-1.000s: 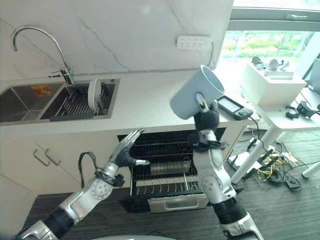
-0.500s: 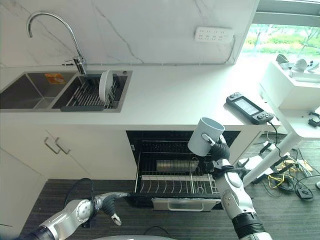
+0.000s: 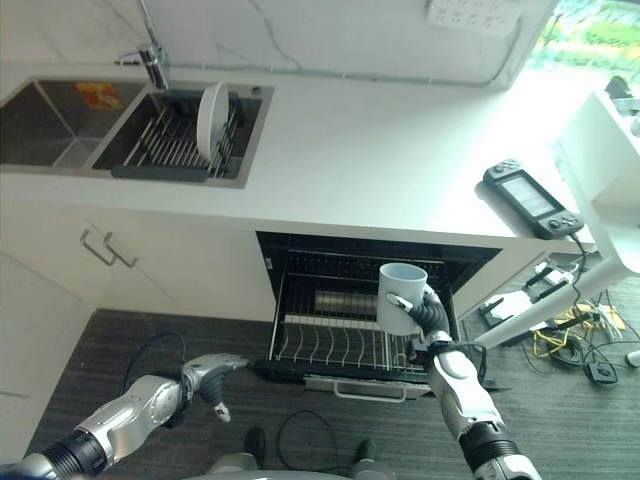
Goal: Place the dishes in the dishwasher.
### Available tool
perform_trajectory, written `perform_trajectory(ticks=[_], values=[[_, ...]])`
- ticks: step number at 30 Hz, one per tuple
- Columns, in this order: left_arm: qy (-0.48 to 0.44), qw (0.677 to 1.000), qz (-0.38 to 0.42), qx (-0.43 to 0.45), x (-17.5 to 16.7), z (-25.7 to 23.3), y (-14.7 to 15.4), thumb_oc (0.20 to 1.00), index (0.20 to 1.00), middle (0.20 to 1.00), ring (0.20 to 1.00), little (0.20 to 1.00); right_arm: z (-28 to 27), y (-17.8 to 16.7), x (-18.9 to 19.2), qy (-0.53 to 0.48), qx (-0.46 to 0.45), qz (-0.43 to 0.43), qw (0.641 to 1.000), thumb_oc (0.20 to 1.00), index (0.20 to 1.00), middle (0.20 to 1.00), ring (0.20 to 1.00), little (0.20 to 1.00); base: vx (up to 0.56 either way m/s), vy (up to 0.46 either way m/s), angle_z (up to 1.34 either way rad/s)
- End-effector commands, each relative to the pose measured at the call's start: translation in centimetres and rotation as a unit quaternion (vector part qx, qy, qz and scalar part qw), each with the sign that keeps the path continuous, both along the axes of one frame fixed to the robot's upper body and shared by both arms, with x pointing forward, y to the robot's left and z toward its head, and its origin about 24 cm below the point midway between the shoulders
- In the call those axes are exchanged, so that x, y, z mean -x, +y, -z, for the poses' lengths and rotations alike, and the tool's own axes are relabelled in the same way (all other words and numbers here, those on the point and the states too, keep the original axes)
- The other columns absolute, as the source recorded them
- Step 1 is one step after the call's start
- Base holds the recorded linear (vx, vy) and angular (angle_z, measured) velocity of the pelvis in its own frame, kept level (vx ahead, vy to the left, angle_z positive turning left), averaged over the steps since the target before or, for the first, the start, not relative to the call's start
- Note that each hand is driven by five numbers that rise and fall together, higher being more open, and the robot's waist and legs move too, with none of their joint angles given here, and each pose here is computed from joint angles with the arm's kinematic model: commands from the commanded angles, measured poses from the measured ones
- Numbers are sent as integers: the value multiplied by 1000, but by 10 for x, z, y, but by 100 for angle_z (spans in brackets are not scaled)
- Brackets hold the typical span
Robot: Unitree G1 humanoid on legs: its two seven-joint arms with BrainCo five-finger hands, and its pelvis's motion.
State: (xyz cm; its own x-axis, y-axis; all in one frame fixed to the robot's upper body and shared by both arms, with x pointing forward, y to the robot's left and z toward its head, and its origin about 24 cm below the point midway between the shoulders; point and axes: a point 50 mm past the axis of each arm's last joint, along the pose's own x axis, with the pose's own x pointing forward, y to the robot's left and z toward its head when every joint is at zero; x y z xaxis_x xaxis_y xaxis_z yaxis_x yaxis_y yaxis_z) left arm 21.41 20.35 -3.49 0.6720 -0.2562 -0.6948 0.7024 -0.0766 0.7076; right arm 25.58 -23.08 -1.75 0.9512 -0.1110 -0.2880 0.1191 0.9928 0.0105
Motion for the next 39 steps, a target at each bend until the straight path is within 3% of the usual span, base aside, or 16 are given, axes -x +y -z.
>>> perform_trajectory(ticks=[1,3,14,19,25,39], values=[[-46,998,46,-25,-12,-17,2,1000,1000,1000,1000,1000,-44,-11,-30,-100,36,10,994,200,200,200,200,200,6,-71,7],[-58,996,59,-28,-17,-22,1,1000,1000,1000,1000,1000,-49,-16,-37,-106,78,20,991,200,200,200,200,200,7,-95,7],[-137,986,87,-25,-49,-62,-4,1000,1000,1000,1000,1000,-78,-34,-73,-125,125,104,979,200,200,200,200,200,-83,-63,4],[-179,979,98,0,-61,-87,-10,1000,1000,1000,1000,1000,-102,-72,-82,-134,122,187,966,200,200,200,200,200,-129,-46,5],[-195,976,99,15,-64,-99,-17,1000,1000,1000,1000,1000,-113,-93,-79,-142,140,258,945,200,200,200,200,200,-71,-26,-5],[-228,968,101,30,-74,-129,-21,1000,1000,1000,1000,1000,-128,-102,-89,-131,115,286,942,200,200,200,200,200,-45,-34,-9]])
